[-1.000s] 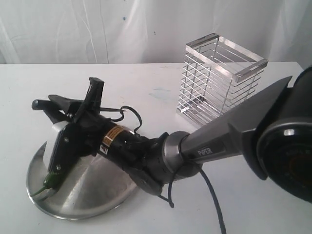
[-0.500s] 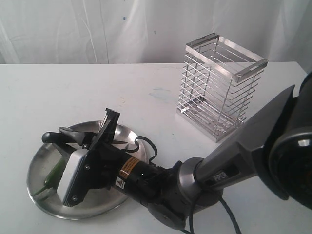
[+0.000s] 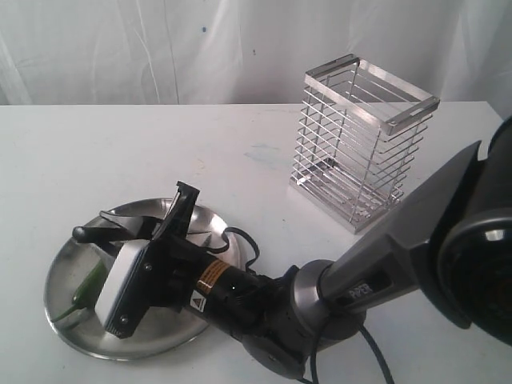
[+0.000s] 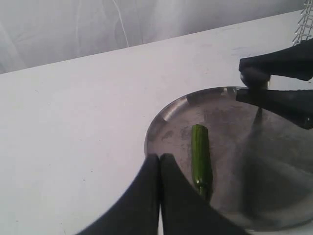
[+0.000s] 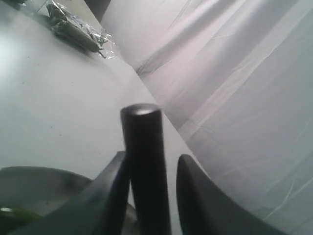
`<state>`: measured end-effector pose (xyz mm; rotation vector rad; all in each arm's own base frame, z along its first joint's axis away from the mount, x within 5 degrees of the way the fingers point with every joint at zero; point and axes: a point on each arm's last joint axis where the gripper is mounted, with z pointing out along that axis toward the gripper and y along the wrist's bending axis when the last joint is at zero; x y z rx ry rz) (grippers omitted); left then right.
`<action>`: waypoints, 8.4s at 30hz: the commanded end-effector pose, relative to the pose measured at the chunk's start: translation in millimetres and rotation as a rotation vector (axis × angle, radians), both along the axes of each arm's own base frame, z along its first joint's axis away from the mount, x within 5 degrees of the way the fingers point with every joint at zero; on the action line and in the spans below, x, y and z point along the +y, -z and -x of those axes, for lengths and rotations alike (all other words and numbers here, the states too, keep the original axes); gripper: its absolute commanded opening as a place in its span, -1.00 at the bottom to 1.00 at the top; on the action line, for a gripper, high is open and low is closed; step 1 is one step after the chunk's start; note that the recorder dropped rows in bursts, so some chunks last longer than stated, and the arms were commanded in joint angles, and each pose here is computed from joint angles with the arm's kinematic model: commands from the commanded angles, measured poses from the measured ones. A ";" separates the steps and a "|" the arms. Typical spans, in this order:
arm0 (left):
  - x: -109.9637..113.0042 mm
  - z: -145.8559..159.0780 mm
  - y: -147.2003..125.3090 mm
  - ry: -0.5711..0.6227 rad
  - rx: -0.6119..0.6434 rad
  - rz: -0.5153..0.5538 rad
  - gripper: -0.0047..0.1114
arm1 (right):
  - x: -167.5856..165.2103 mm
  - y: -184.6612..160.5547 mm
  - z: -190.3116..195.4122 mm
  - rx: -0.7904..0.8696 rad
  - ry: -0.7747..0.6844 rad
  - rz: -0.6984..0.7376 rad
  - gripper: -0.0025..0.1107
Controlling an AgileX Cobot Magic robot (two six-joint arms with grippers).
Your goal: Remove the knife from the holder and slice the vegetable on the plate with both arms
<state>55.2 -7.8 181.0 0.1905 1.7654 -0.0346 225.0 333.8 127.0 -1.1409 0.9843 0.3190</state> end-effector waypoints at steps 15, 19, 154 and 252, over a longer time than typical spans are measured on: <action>-0.4 0.1 1.0 0.005 0.001 0.008 -0.92 | -0.6 4.5 3.0 0.677 0.001 -0.165 -0.17; -0.4 0.1 1.0 0.005 0.001 0.008 -0.92 | -3.4 -8.6 6.9 0.805 0.034 -0.078 -0.16; -0.4 0.1 1.0 0.005 0.001 0.008 -0.92 | 2.7 -63.7 -92.6 1.944 0.710 0.038 0.10; -0.9 0.2 1.0 0.014 0.001 0.008 -0.92 | 14.2 -68.0 -57.1 1.714 1.280 -0.056 -0.96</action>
